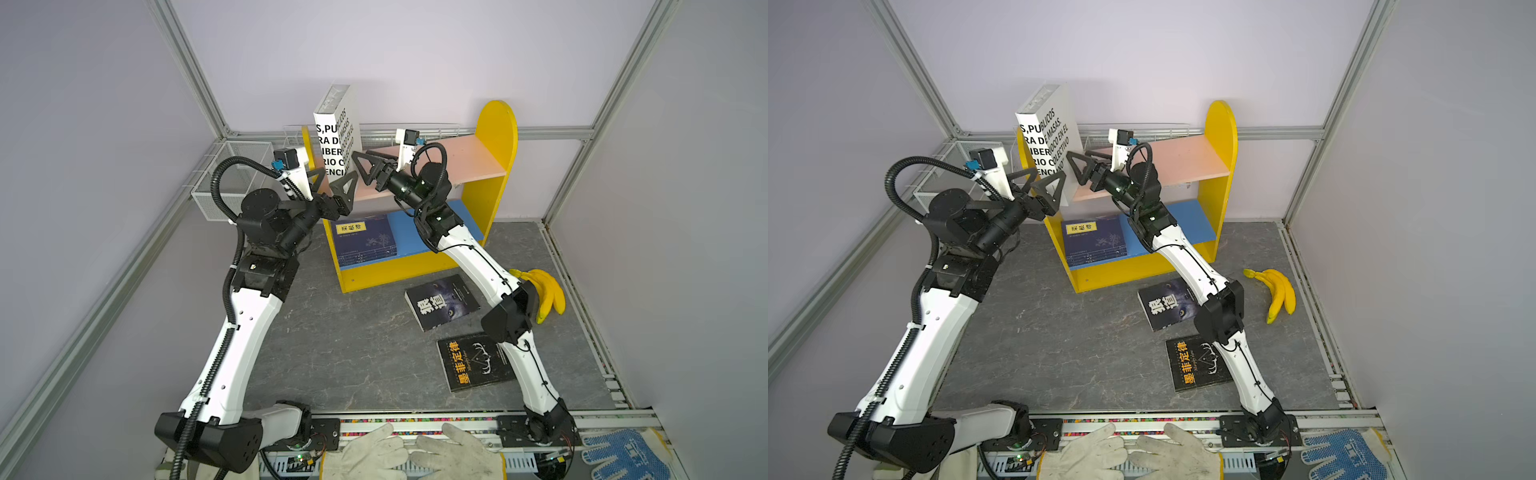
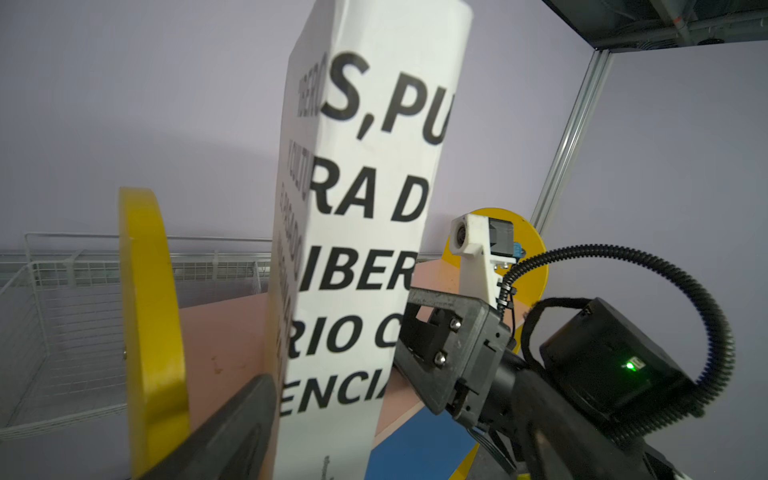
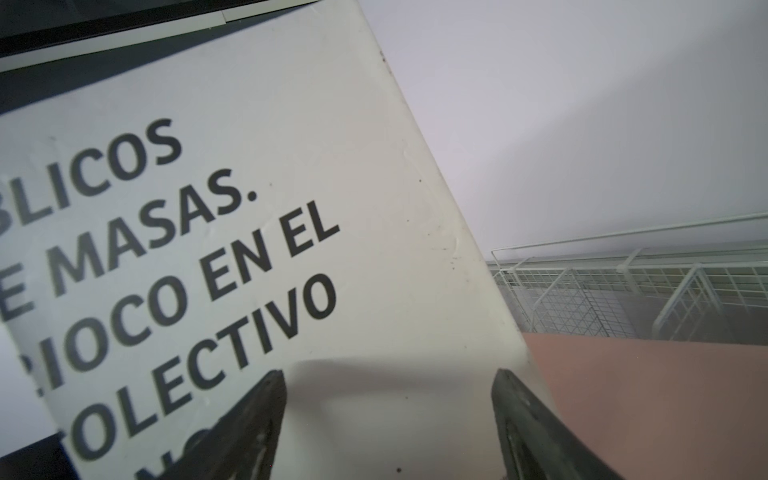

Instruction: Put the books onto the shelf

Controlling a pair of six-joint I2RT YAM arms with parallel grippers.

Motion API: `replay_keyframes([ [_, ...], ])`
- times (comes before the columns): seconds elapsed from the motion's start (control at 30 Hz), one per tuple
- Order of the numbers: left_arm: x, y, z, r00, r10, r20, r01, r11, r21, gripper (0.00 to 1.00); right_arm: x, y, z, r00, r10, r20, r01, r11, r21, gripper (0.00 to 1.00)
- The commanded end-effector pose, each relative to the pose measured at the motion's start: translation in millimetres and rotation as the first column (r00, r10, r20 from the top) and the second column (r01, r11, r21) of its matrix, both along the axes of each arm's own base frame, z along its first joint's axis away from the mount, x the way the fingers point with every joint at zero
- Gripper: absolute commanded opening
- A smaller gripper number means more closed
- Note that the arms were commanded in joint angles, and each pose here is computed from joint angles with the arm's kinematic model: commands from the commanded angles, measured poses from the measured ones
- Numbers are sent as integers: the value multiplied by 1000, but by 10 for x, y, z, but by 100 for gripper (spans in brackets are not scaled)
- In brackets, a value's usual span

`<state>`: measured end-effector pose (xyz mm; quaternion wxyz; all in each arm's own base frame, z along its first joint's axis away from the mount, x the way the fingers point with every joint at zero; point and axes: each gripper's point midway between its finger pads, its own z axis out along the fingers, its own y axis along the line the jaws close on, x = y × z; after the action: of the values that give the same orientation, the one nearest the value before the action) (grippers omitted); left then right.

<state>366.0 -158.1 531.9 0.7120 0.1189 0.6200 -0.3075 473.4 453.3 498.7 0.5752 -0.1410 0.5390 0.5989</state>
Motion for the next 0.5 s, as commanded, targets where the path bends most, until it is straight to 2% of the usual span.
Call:
replay_keyframes([
  [0.0,-74,-46,86,998,-50,29,50,998,-22,89,101,488,-1057,957,124,-263,-155,983,-99,80],
  [0.27,-92,-52,47,998,-59,14,59,998,-34,90,-84,761,-1156,939,195,-284,-225,972,-74,81],
  [0.47,17,204,-93,994,107,-28,-109,993,-40,90,-137,834,-1234,934,200,-297,-235,968,-87,80],
])
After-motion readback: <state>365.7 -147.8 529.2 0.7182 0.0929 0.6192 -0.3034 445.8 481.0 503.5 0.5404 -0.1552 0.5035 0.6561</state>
